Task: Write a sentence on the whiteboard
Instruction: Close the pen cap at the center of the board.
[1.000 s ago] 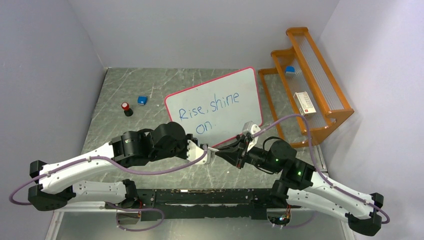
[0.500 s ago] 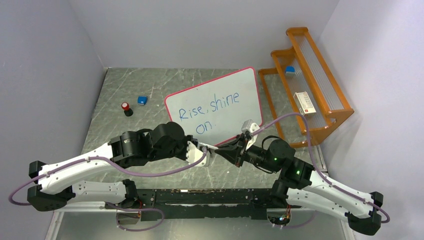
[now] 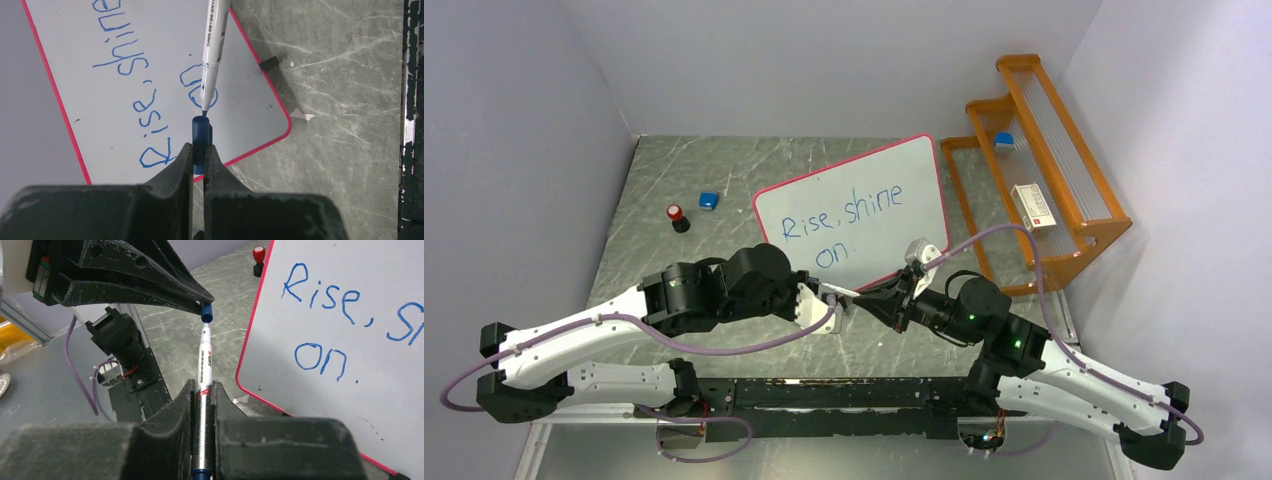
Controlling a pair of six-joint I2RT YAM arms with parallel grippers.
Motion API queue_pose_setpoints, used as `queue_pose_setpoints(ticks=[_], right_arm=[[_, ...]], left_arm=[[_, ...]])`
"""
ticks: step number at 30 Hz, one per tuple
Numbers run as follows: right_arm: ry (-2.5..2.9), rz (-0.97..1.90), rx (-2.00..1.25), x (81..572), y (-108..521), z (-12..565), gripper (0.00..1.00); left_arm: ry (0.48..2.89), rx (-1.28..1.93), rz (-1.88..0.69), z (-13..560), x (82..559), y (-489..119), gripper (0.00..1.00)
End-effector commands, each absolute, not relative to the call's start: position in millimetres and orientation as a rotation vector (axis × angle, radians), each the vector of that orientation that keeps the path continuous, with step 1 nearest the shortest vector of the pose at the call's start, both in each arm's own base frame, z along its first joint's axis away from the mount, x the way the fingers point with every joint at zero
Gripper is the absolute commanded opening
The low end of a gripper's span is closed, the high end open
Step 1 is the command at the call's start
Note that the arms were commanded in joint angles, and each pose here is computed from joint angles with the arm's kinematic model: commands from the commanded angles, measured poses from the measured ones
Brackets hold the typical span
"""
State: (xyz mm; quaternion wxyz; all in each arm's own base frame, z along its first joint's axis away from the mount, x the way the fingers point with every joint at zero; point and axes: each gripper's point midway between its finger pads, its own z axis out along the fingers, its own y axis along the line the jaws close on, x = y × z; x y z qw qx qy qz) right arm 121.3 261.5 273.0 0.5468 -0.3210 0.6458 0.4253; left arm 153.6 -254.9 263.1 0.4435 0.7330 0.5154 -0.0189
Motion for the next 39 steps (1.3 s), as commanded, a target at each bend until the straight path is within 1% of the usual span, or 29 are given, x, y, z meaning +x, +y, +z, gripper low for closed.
queue_pose_setpoints(ticks=[1,24,39], right_arm=[[1.496,1.017,-0.739,122.9,261.2,288.2,0.0],[1.495,1.03,-0.748,123.8,268.9,287.6,0.0],[1.468,1.066,-0.753,123.3,278.4,291.7,0.0]], left_arm=[[1.233,1.812,-0.079,276.5,148.1,-256.1,0.05],[1.224,1.876,-0.102,269.4,142.7,-261.2,0.05],[1.208,1.954,-0.136,259.6,130.1,-269.9,0.05]])
